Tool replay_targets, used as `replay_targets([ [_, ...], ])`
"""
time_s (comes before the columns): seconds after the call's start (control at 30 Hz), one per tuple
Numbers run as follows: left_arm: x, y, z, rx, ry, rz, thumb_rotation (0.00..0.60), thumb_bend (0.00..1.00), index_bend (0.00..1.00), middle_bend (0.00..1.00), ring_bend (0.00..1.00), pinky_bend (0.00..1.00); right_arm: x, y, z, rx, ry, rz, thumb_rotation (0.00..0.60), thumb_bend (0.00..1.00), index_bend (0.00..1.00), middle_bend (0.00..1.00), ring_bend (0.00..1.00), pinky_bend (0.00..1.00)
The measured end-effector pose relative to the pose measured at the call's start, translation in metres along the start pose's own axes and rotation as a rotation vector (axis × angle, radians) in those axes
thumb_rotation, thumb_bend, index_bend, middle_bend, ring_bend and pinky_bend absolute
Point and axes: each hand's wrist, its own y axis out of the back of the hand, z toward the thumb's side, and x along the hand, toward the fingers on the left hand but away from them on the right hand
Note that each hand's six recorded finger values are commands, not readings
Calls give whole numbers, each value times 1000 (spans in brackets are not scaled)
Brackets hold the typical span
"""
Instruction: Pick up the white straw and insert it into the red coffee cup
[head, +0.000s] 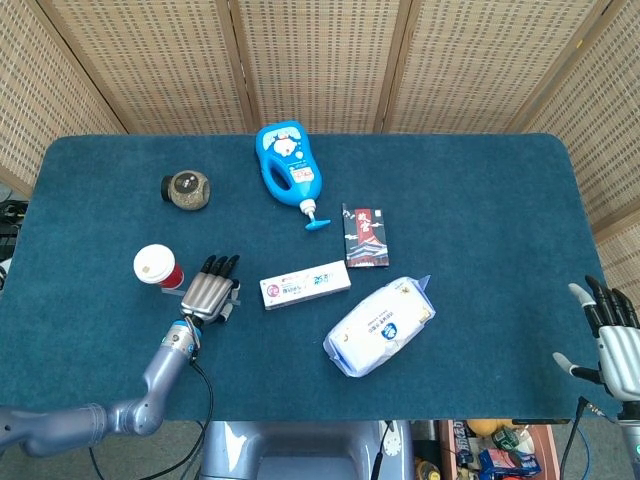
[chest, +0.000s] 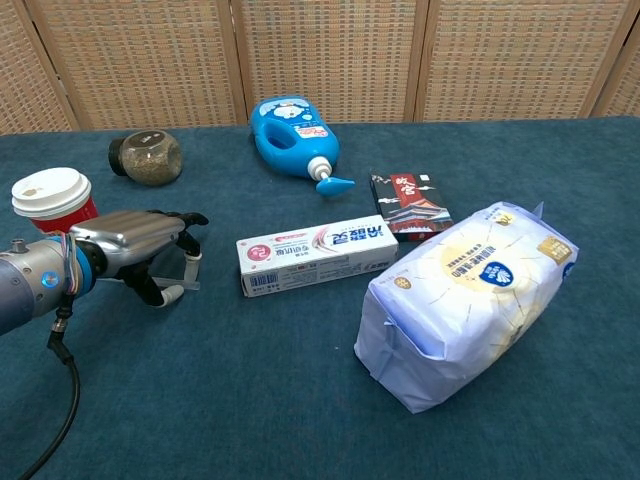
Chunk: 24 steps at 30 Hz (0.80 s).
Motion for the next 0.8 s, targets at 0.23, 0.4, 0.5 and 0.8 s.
replay_targets([
  [0.23, -1, 6, 2, -14, -11, 15, 600, 467, 562, 0, 0, 0, 0, 0, 0, 0, 0, 0, 600, 0, 0, 0, 0, 0],
  [0.4, -5, 16, 8, -64, -43, 42, 600, 467, 562, 0, 0, 0, 0, -1, 0, 2, 1, 1, 600, 0, 0, 0, 0, 0],
  [0.5, -11, 26, 13, -102, -72, 61, 600, 466, 562, 0, 0, 0, 0, -1, 1, 2, 2, 2, 600, 0, 0, 0, 0, 0],
  [0.8, -39, 60, 30, -303, -184, 82, 600, 470, 565, 0, 0, 0, 1, -3, 3, 9, 6, 6, 600, 0, 0, 0, 0, 0],
])
